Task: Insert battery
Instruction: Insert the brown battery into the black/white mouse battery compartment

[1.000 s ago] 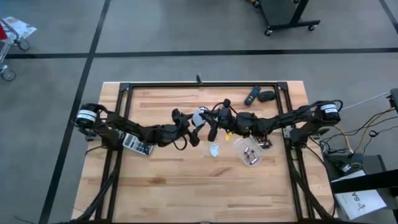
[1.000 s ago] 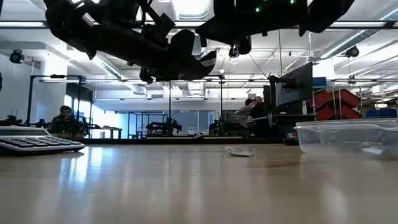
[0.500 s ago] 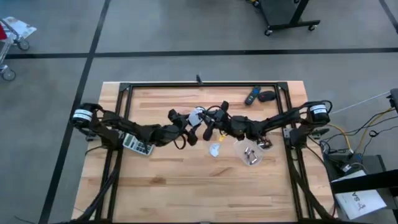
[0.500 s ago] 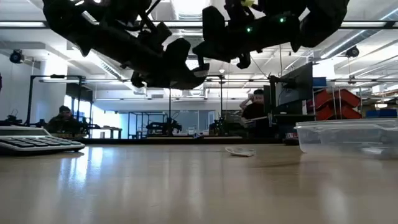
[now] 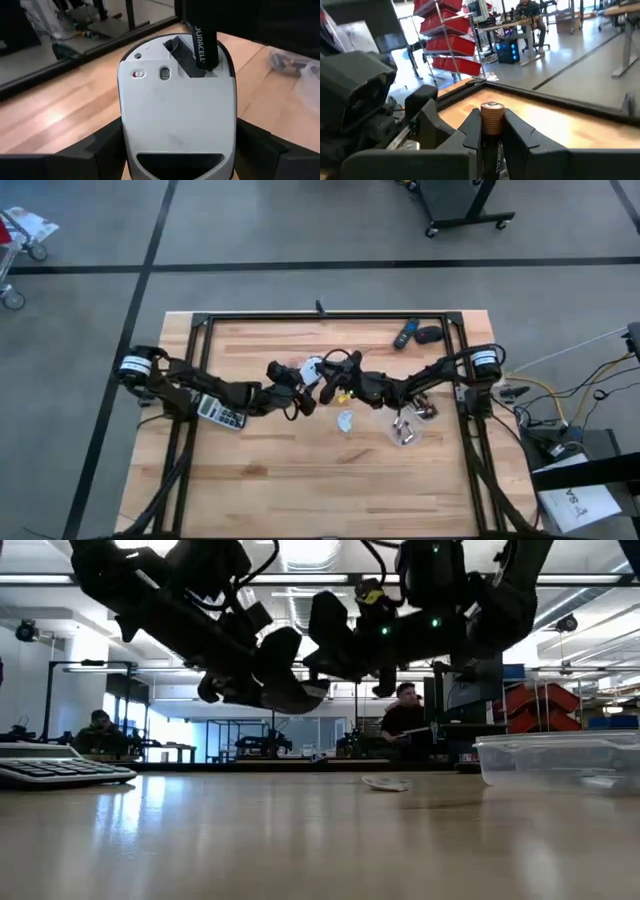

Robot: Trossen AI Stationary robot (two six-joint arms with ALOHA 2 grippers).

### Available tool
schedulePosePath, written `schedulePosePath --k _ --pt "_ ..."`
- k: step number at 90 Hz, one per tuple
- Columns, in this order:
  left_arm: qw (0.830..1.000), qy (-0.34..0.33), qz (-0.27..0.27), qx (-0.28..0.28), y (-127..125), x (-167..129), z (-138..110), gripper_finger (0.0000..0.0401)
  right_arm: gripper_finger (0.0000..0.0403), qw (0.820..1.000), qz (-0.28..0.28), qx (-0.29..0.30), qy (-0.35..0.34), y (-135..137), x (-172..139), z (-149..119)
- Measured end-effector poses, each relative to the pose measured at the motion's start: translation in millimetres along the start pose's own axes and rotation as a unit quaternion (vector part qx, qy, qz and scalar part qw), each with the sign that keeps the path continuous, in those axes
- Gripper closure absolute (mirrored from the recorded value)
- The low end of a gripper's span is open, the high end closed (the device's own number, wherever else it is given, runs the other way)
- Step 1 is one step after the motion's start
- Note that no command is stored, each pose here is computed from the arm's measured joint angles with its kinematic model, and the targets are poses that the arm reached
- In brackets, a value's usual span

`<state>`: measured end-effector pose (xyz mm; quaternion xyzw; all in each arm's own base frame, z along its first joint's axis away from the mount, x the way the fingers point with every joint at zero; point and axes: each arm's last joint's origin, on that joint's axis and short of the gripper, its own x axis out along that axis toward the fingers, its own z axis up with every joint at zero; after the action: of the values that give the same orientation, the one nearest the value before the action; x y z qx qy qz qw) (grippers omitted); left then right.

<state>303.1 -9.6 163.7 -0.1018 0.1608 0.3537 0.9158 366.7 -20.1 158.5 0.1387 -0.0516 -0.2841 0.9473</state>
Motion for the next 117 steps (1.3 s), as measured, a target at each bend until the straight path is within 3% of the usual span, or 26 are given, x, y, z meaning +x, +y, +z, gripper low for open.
schedulePosePath --k 37,79,117 --pt "1.000 0.009 0.004 -0.004 -2 5 -9 0.0137 0.0374 1.000 -0.007 0.027 0.008 -3 2 -14" --pt "1.000 0.014 0.006 -0.018 -14 30 -57 0.0141 0.0374 0.988 -0.058 0.072 0.126 -9 -7 -43" --pt "0.999 -0.011 -0.006 -0.043 -20 42 -81 0.0138 0.0371 0.980 -0.085 0.070 0.163 -10 -15 -53"
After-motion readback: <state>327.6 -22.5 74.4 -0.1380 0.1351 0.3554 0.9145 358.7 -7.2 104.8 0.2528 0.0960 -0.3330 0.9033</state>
